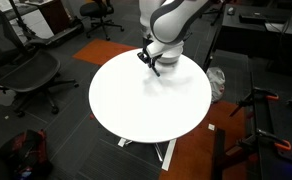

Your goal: Place the marker inside the grey bowl

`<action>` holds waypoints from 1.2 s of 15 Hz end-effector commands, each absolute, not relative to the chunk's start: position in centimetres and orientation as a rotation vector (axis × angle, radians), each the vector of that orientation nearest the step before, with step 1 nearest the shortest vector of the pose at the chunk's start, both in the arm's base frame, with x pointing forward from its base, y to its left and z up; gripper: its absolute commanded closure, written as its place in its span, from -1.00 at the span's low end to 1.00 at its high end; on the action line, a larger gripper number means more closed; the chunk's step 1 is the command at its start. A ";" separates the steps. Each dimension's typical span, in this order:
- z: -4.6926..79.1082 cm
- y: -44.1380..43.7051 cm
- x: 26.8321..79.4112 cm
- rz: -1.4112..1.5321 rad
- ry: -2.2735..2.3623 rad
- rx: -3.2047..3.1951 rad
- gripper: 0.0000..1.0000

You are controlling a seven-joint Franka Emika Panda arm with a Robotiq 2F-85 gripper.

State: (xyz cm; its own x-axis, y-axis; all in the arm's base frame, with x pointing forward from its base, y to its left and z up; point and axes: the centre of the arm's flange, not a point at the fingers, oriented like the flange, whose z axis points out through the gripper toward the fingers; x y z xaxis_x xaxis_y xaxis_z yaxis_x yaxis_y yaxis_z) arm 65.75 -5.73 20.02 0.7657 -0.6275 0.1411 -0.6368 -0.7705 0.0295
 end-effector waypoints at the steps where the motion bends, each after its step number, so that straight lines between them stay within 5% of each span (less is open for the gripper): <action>1: 25.1 -8.2 63.5 0.241 -1.031 2.841 0.91; 18: 27.2 -20.8 61.1 0.129 -0.494 2.953 0.91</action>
State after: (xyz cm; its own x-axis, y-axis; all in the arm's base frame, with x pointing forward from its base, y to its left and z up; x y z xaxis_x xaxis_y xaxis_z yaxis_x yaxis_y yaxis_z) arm 61.37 -19.95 27.78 0.9177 -0.3642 0.1587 -0.3849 -0.9141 0.1275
